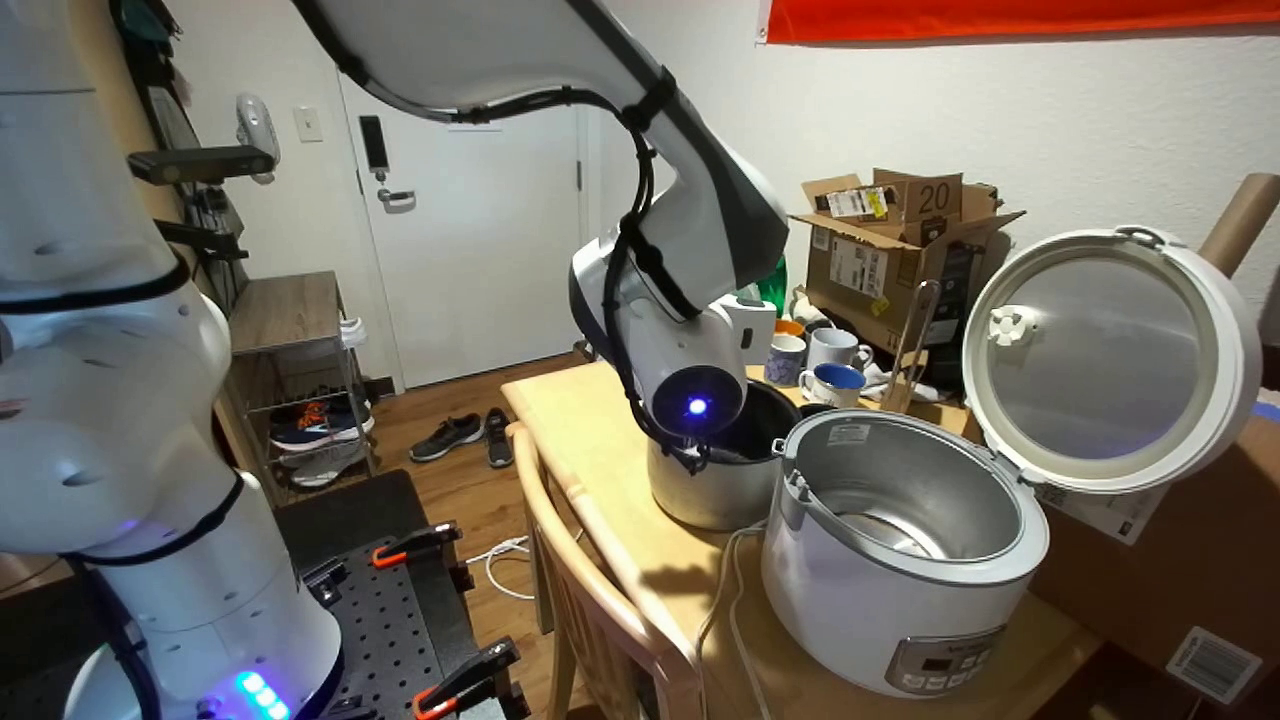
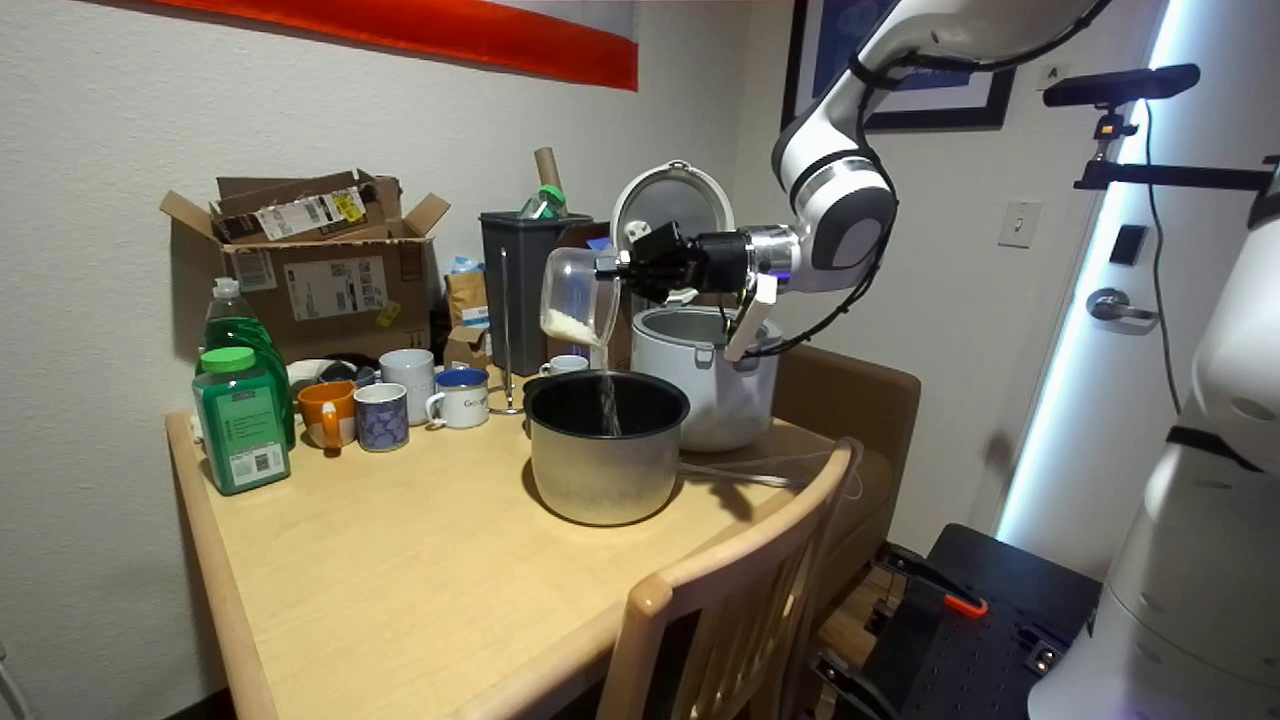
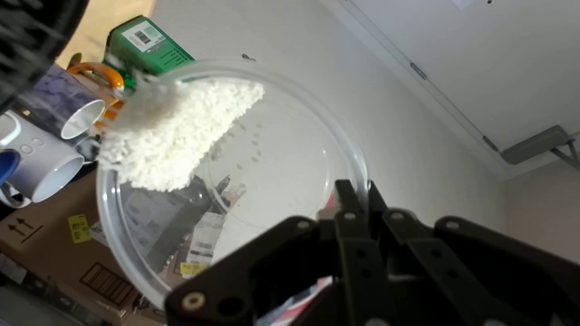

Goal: Pick up the transparent bowl, pour its contents in the pot, pick up the pot and put it in the rice cooker

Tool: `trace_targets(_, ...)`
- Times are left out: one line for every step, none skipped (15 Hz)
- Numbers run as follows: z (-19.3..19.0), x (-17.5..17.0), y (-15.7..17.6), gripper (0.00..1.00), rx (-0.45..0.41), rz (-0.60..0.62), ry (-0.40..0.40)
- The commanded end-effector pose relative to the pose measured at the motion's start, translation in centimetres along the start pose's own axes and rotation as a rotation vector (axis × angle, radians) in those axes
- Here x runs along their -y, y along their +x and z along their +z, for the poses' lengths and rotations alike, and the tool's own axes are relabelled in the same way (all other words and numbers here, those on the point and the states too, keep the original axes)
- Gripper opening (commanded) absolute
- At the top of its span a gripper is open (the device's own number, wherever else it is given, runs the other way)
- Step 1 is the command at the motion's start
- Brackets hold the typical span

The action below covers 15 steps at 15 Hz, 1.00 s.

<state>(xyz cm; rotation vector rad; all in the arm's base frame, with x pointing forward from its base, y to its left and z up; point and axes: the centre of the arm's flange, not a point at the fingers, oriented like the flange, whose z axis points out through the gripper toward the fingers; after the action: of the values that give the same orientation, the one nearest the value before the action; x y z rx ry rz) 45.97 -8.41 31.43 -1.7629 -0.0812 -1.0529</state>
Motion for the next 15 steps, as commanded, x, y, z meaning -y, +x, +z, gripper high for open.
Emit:
trace_targets(0.7, 0.3, 1.0, 0.02, -0.014, 0.01, 0.011)
trace_targets(0.7, 0.3, 1.1, 0.02, -0.015, 0.009, 0.013)
trace_targets(0.8, 0.3, 1.3, 0.02, -0.017, 0.008, 0.013)
trace_targets(0.9, 0.2, 1.5, 0.02, -0.017, 0.007, 0.014)
trace_targets(1.0, 0.2, 1.6, 0.02, -0.016, 0.006, 0.014)
trace_targets(1.1, 0.1, 1.7, 0.02, -0.014, 0.007, 0.014)
trace_targets(1.2, 0.1, 1.8, 0.02, -0.014, 0.005, 0.014)
trace_targets(1.3, 0.1, 1.8, 0.02, -0.013, 0.008, 0.016)
trace_targets(1.4, 0.0, 1.9, 0.02, -0.014, 0.012, 0.018)
trace_targets(1.4, -0.2, 1.9, 0.02, -0.02, 0.016, 0.02)
trace_targets(1.4, -0.4, 2.0, 0.02, -0.024, 0.021, 0.023)
trace_targets(1.3, -0.7, 2.0, 0.02, -0.032, 0.027, 0.027)
trace_targets(1.2, -0.9, 2.0, 0.02, -0.038, 0.031, 0.026)
trace_targets(1.1, -1.2, 2.0, 0.02, -0.047, 0.037, 0.027)
trace_targets(1.0, -1.4, 1.9, 0.02, -0.055, 0.044, 0.029)
